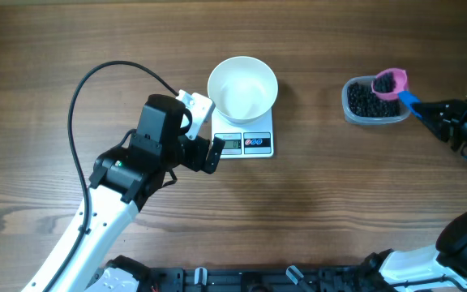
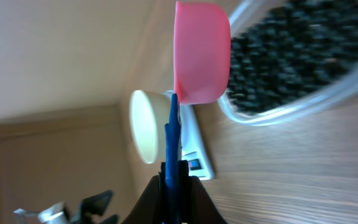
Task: Scoop item into bowl and weigh 150g on scale
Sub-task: 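Lift the filled pink cup with the right gripper toward the white bowl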
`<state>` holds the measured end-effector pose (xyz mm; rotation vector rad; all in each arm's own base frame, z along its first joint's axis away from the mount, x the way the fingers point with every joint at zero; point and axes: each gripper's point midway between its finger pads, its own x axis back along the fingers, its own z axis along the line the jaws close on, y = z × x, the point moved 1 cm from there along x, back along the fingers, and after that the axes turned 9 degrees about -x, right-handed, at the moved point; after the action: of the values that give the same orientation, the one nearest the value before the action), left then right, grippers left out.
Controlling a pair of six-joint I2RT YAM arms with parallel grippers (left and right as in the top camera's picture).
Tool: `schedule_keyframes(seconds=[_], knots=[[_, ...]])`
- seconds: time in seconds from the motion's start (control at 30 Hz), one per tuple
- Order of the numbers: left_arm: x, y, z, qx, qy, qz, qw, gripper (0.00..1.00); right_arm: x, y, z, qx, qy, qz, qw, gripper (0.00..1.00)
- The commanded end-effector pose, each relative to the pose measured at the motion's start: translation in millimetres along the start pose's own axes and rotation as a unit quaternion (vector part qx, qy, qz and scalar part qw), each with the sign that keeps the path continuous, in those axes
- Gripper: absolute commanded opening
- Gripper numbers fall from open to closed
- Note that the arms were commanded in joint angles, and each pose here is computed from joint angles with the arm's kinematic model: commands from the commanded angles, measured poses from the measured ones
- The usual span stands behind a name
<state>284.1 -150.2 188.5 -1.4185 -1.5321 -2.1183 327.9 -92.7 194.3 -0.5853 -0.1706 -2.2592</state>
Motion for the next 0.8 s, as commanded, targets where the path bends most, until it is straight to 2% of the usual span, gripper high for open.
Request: schedule_keyframes(seconds=[0.0,0.27,0.77], knots=[[2.2,6.5,2.6,-0.009,0.003,-0.007,1.0,1.0,-1.1,-3.6,27.8,0.005,0.097,0.016,0.995,0.04],[2.2,6.5,2.6,-0.009,0.003,-0.007,1.0,1.0,-16.2,-16.0,43.7,0.016,0.119,0.047,0.992,0.04],[2.2,6.5,2.5,-0.008,0.002,-0.008,1.0,1.0,-102.6,-77.6,96.1,0.077,0.133,0.189,0.97,0.04]])
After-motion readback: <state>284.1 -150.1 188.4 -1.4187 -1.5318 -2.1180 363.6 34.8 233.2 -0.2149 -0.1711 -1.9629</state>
